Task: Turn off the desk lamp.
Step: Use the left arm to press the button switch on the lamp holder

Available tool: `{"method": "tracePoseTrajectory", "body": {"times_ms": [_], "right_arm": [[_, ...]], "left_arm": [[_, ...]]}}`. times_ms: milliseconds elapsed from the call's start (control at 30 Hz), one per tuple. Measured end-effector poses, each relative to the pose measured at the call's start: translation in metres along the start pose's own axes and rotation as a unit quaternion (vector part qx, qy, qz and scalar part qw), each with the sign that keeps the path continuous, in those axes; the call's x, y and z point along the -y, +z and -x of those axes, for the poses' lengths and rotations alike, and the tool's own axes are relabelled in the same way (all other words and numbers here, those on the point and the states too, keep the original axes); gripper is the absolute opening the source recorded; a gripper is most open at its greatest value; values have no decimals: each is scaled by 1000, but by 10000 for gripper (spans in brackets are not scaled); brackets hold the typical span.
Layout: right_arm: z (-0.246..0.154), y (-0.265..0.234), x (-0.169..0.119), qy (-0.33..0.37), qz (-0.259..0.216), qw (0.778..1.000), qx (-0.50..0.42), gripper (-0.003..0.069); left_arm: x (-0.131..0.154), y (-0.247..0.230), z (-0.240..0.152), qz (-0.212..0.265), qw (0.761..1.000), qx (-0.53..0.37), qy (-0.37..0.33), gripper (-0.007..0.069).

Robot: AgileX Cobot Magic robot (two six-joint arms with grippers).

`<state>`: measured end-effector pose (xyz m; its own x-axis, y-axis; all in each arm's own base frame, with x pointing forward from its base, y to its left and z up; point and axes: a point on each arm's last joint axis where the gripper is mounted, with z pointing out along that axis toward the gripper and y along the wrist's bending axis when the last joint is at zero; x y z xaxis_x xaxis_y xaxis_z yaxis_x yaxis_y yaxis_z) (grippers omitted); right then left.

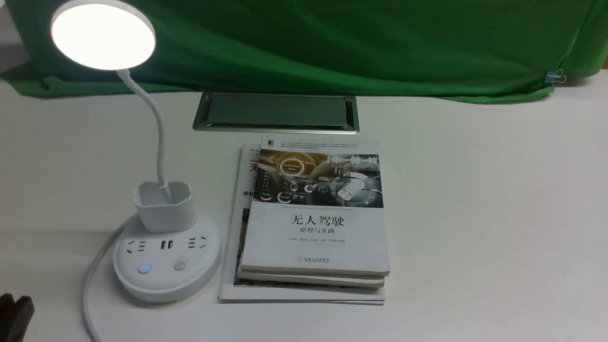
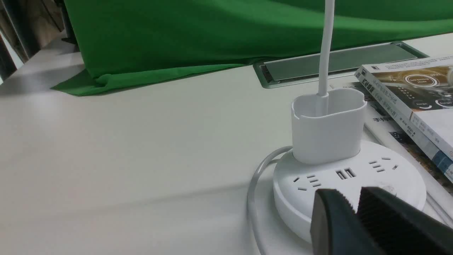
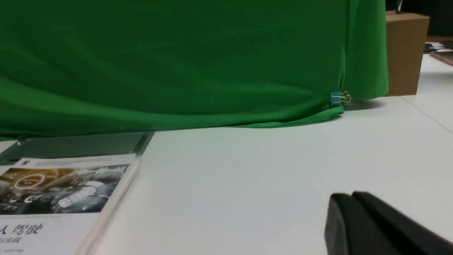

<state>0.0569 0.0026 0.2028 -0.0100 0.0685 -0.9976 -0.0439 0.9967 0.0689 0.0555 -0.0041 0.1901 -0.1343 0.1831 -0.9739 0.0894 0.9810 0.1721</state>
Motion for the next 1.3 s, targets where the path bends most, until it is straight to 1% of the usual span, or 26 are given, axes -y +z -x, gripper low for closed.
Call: {"method": "tracePoseTrajectory", "body": {"times_ms": [433,633,767,867,900,933,967,1000,1100,1167,1267,1300], "right_arm": [[0,0,0,0,0,1000,0,36],[0,0,0,0,0,1000,0,36],[0,0,0,0,0,1000,0,36],[0,0,0,0,0,1000,0,36],[0,0,0,0,0,1000,0,36],[0,0,0,0,0,1000,0,36],[0,0,0,0,0,1000,0,36],[0,0,0,0,0,1000,0,36],[0,0,0,0,0,1000,0,36],[0,0,0,0,0,1000,0,36],[0,0,0,0,0,1000,0,36],[0,0,0,0,0,1000,0,36]], "left_arm": [[0,0,0,0,1000,0,1,92],[-2,0,0,9,999,1,38,92],[-2,0,3,12,999,13,40,92],[-2,0,6,13,999,33,19,92],[-2,0,8,12,999,44,2,92],[-2,-1,10,10,998,54,-20,92],[-2,-1,12,19,997,63,-42,92],[-2,-1,13,7,995,73,-74,92],[-5,-2,20,7,980,112,-165,92],[-7,-4,24,14,973,140,-185,92],[-11,-6,30,27,964,179,-194,92],[-13,-8,34,31,958,199,-204,92]]}}
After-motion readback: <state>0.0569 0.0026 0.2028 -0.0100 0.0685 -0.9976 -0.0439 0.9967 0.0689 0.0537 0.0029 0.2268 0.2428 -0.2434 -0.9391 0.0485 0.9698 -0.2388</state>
